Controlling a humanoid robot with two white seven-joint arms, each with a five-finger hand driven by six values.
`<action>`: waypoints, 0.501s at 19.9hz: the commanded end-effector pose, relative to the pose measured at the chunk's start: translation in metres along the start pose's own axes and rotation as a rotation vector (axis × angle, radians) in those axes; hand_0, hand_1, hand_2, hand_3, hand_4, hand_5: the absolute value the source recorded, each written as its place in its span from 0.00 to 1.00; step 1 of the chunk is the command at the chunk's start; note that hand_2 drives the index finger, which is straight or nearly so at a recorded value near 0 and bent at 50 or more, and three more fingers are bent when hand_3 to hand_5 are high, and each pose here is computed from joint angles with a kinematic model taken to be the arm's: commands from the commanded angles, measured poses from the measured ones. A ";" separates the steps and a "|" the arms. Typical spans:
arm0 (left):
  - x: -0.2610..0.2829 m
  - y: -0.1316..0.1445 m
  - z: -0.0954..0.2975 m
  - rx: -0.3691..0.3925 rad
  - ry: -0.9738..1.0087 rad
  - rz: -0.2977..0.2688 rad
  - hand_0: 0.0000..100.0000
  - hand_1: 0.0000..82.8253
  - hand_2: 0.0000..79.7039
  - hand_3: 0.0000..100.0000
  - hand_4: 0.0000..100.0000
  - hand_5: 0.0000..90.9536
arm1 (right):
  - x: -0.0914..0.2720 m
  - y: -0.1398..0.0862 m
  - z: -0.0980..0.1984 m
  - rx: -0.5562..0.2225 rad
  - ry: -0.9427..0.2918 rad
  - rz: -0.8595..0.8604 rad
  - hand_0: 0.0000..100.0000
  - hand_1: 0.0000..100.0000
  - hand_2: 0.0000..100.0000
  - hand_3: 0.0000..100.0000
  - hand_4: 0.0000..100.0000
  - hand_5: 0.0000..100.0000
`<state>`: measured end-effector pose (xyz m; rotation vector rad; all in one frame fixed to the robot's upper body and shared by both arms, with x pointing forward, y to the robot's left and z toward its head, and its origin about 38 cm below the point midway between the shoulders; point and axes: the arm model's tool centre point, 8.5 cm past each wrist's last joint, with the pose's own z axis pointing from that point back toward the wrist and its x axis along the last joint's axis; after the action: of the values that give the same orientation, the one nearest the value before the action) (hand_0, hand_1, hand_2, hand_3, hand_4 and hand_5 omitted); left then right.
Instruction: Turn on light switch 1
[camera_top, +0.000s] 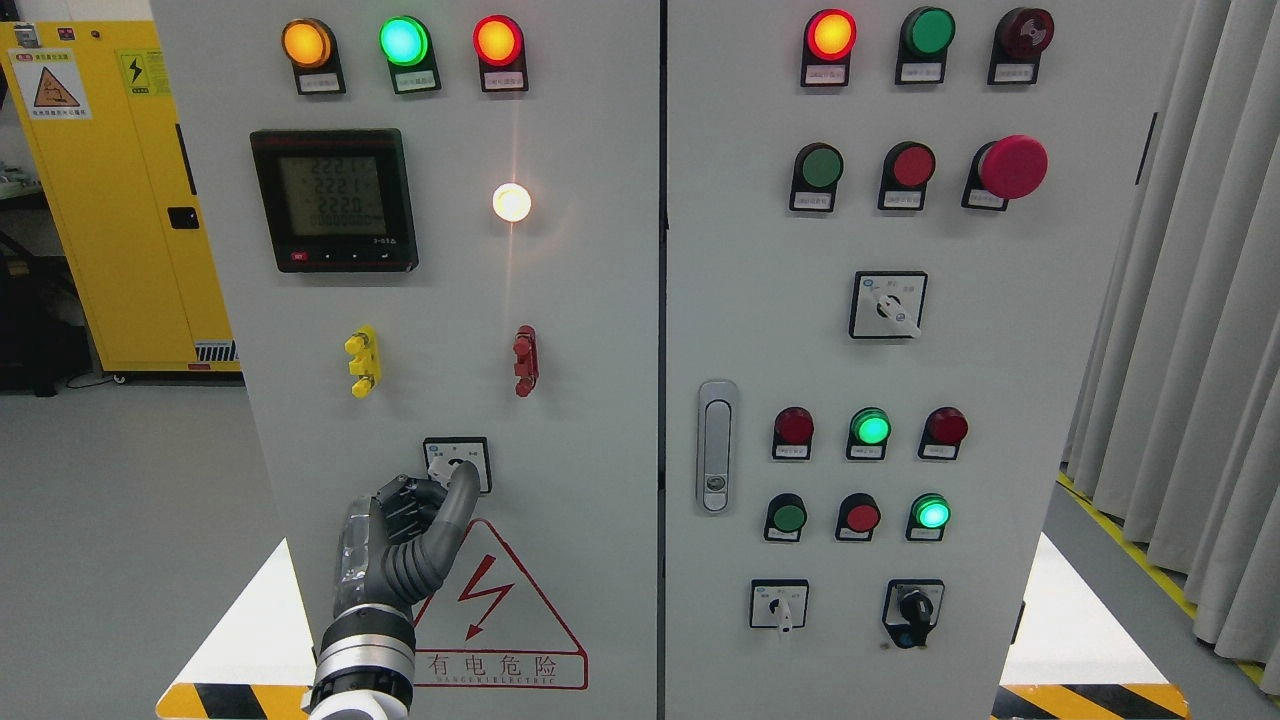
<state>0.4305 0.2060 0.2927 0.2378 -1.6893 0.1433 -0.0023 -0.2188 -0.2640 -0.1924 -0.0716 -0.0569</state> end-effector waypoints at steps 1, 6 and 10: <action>0.000 -0.003 0.000 -0.018 0.002 0.022 0.17 0.68 0.73 0.93 0.91 0.97 | 0.000 0.000 0.000 0.001 -0.001 0.000 0.00 0.50 0.04 0.00 0.00 0.00; 0.000 -0.003 0.000 -0.019 0.001 0.023 0.13 0.68 0.74 0.93 0.91 0.97 | 0.000 0.000 0.000 0.001 -0.001 0.000 0.00 0.50 0.04 0.00 0.00 0.00; -0.001 -0.003 0.001 -0.019 0.004 0.023 0.11 0.68 0.74 0.93 0.91 0.97 | 0.000 0.000 0.000 0.001 -0.001 0.000 0.00 0.50 0.04 0.00 0.00 0.00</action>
<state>0.4305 0.2053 0.2933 0.2349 -1.6957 0.1446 -0.0023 -0.2188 -0.2640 -0.1924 -0.0716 -0.0568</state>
